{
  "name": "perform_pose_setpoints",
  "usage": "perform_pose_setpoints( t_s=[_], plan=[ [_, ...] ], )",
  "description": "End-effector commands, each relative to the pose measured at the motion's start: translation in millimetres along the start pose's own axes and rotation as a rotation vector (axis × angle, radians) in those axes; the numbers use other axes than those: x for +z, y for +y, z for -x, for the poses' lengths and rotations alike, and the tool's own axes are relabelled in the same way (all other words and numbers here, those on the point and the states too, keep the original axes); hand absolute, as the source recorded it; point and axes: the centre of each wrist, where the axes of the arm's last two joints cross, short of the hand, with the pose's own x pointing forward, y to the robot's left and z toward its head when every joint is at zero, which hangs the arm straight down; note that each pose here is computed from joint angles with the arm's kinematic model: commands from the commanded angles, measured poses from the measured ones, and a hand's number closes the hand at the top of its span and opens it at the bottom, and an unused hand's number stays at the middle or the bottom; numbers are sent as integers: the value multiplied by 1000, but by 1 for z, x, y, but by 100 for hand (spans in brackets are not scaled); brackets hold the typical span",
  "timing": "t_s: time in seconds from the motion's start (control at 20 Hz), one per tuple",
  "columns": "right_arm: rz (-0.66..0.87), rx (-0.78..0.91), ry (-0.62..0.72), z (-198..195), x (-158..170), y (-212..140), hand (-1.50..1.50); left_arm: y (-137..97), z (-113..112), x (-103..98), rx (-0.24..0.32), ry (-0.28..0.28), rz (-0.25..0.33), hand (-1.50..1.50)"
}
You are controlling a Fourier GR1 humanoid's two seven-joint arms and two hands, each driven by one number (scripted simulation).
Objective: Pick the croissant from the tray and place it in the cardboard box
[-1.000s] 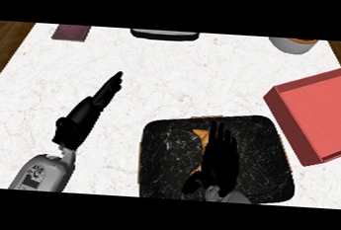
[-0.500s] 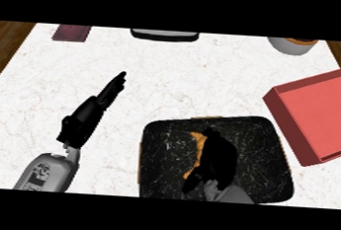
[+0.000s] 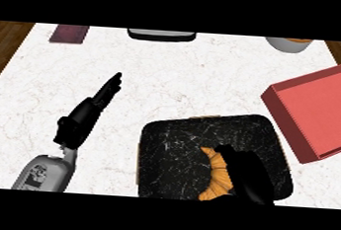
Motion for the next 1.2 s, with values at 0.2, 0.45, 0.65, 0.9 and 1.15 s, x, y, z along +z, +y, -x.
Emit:
perform_pose_setpoints(
  t_s=[0.2,0.45,0.65,0.9,1.15],
  plan=[
    [177,186,-336,112,44,-58,150,6,4,8,-6,16,-48,0],
    [274,130,-417,165,69,-90,150,10,5,13,-1,15,-54,0],
    [296,48,-493,188,88,-115,150,17,13,25,9,30,-69,0],
    [412,-111,-534,214,101,-157,150,20,6,23,-2,30,-80,0],
    [469,-217,-506,265,127,-203,150,17,-1,17,8,21,-76,0]
  ],
)
